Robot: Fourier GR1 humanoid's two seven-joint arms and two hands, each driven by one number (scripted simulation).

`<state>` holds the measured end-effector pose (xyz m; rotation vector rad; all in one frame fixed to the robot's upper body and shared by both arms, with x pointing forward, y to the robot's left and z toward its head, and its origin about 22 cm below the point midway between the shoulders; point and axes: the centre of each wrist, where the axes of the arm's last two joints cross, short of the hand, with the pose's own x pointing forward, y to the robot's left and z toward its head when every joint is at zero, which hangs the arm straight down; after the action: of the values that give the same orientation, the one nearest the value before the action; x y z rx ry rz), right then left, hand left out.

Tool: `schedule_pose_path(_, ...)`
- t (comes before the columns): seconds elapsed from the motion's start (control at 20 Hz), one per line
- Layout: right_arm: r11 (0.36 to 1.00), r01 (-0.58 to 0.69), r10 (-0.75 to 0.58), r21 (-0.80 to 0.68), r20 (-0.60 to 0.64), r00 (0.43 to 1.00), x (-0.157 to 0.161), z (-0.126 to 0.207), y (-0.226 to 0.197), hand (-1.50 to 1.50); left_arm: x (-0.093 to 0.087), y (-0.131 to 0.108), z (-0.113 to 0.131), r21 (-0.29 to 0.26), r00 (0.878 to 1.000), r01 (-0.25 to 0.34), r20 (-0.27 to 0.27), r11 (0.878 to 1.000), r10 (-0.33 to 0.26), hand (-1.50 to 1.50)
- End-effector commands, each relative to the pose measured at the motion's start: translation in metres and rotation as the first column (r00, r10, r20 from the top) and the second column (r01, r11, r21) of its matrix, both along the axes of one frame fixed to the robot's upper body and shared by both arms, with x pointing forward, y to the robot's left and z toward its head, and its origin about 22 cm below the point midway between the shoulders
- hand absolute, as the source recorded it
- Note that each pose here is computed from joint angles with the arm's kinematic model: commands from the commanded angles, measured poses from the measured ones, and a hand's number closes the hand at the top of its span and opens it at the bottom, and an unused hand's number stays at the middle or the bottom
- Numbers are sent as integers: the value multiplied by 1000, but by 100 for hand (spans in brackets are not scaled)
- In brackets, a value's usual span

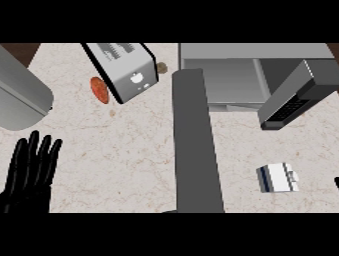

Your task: Pick up the milk, place it into the microwave and close the microwave

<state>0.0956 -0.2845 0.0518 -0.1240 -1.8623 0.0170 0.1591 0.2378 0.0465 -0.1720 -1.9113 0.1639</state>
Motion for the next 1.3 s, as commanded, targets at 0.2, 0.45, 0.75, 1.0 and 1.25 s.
schedule_pose_path(0.2, 998, 35, -33, 54, -40, 999, 9, -38, -16, -150, -29, -6, -8, -13, 1000, 13, -7, 1000, -13, -150)
schedule_pose_path(0.45, 997, 54, -51, 49, -56, 997, 15, -64, -2, -150, -53, -8, -27, -2, 1000, -9, 1, 1000, 9, -150)
schedule_pose_path(0.75, 984, 175, -172, 31, -84, 982, 39, -111, -12, -150, -43, -2, -12, -6, 1000, 10, 8, 1000, -10, -150)
schedule_pose_path(1.0, 982, 187, -187, -10, -115, 976, 61, -147, -28, -150, -55, 5, -20, -10, 1000, -5, 4, 1000, 5, -150)
schedule_pose_path(1.25, 981, 195, -196, -17, -133, 972, 41, -186, -22, -150, -64, -4, -23, -3, 1000, 12, 10, 1000, -12, -150)
